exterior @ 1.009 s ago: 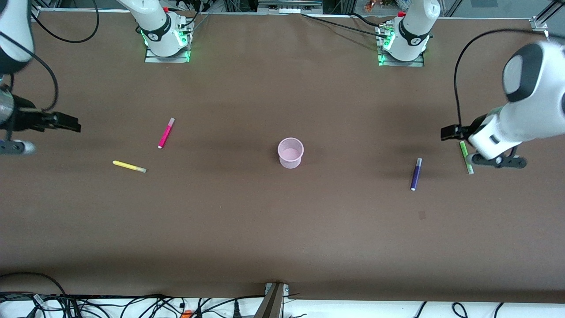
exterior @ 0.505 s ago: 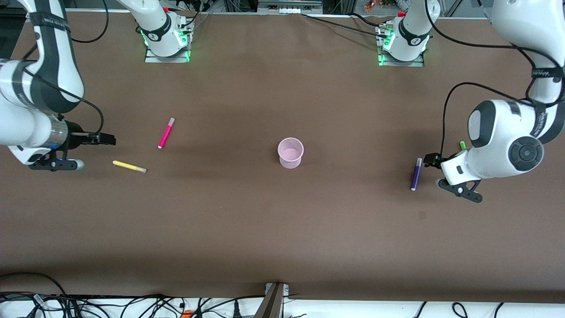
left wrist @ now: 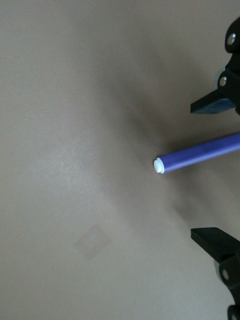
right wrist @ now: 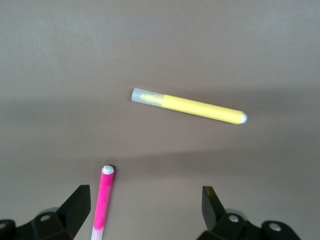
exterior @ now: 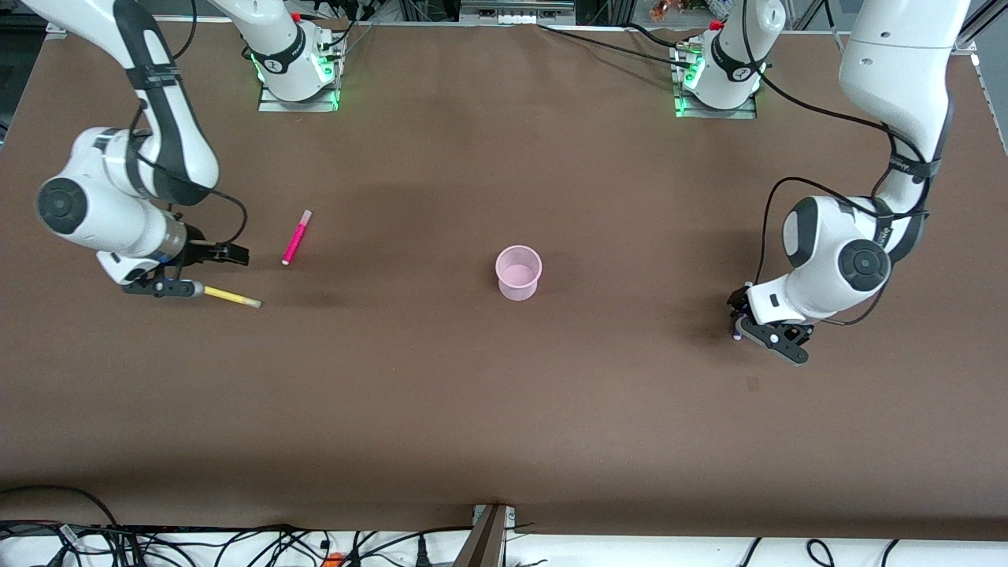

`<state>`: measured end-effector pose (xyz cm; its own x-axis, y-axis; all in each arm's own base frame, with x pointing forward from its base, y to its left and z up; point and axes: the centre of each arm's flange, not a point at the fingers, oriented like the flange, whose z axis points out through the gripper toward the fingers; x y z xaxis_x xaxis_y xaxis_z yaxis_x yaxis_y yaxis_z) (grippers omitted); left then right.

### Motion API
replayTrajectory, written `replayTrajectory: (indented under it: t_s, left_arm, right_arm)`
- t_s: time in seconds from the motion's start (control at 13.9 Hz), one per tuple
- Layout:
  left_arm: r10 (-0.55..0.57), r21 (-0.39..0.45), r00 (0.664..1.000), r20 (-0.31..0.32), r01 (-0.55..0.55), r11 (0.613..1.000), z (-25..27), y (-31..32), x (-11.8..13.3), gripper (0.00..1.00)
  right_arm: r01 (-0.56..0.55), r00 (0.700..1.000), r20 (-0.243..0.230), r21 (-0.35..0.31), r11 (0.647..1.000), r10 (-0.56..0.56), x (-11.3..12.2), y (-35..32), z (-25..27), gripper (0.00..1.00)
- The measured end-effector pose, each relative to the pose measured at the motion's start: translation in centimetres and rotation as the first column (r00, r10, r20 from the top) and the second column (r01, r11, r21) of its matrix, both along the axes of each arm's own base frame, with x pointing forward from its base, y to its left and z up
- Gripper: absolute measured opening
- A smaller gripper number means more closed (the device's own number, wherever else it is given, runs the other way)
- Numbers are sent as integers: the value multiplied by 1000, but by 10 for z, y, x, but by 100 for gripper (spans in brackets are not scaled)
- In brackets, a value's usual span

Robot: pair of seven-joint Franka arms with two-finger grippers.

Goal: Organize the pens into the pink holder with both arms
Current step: 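Reach the right gripper to the pink marker while the left gripper reaches the purple marker, then grasp the pink marker with the right gripper while the left gripper grasps the purple marker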

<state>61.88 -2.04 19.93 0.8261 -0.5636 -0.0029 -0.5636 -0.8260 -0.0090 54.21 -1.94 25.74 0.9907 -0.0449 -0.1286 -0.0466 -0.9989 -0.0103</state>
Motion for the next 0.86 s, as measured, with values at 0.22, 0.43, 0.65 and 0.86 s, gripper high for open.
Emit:
replayTrajectory:
  t_s: [0.22,0.43,0.65,0.86]
  left_arm:
    - [-4,0,1000,0,4,1000,-16,0,-2,100]
    - [-5,1,1000,-5,5,1000,-21,0,-3,93]
    - [-5,1,1000,-10,5,1000,-24,0,-4,72]
    - [-5,1,1000,-17,5,1000,-29,0,-5,45]
  right_arm:
    - [-10,1000,4,-7,1000,10,-7,20,-25,99]
    - [-17,1000,-20,-11,1000,17,-10,41,-40,99]
    - [-19,998,-61,-18,1000,18,-15,43,-62,98]
    - [-10,997,-80,-21,1000,8,-18,45,-76,88]
